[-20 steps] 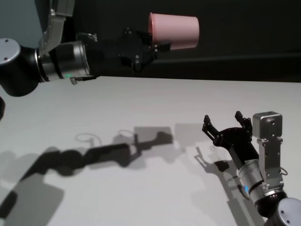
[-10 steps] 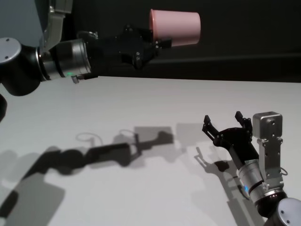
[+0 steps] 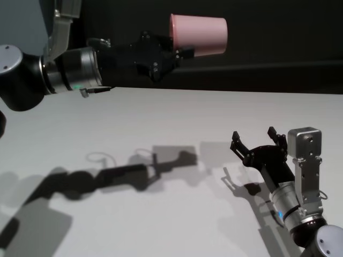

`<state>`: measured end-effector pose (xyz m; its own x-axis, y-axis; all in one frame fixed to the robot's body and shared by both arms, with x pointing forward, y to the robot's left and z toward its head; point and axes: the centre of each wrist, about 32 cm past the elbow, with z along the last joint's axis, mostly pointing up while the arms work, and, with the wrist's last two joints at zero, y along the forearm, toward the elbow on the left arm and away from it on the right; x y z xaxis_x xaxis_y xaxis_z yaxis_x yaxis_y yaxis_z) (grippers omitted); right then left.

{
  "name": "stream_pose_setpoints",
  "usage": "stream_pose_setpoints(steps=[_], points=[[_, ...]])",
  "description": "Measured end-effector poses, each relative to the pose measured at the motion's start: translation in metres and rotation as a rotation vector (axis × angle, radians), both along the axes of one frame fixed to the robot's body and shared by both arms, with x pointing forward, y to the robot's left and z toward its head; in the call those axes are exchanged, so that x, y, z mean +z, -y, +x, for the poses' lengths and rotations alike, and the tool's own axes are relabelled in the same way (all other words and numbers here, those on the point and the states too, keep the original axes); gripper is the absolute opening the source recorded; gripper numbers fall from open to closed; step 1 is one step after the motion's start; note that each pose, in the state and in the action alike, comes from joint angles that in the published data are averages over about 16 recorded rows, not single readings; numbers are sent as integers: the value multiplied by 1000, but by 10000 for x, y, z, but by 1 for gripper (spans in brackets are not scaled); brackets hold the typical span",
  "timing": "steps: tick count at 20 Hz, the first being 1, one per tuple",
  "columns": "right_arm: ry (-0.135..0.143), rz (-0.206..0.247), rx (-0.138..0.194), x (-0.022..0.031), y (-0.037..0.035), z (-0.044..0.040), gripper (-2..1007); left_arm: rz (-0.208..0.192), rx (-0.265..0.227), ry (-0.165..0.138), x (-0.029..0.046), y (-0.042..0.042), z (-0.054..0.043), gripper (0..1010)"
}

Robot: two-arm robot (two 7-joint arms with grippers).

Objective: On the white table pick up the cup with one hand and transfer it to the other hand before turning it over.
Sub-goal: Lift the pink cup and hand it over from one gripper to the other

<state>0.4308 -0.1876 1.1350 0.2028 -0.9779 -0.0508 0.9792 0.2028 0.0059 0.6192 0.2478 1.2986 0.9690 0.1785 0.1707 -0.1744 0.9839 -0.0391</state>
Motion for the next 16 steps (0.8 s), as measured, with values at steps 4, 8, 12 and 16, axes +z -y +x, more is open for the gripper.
stream_pose_setpoints(steps=[4,8,12,16], points=[[1,1,1,4,-1,3,1002,1,-1,-1,-4,-1,-3,50],[15,29,4,41,-8,39,1002,1,0,-1,-4,0,-3,50],[41,86,4,113,-16,106,1002,2,0,-1,-4,1,-3,50],[79,160,7,211,-21,194,1002,2,0,0,-4,1,-3,50]])
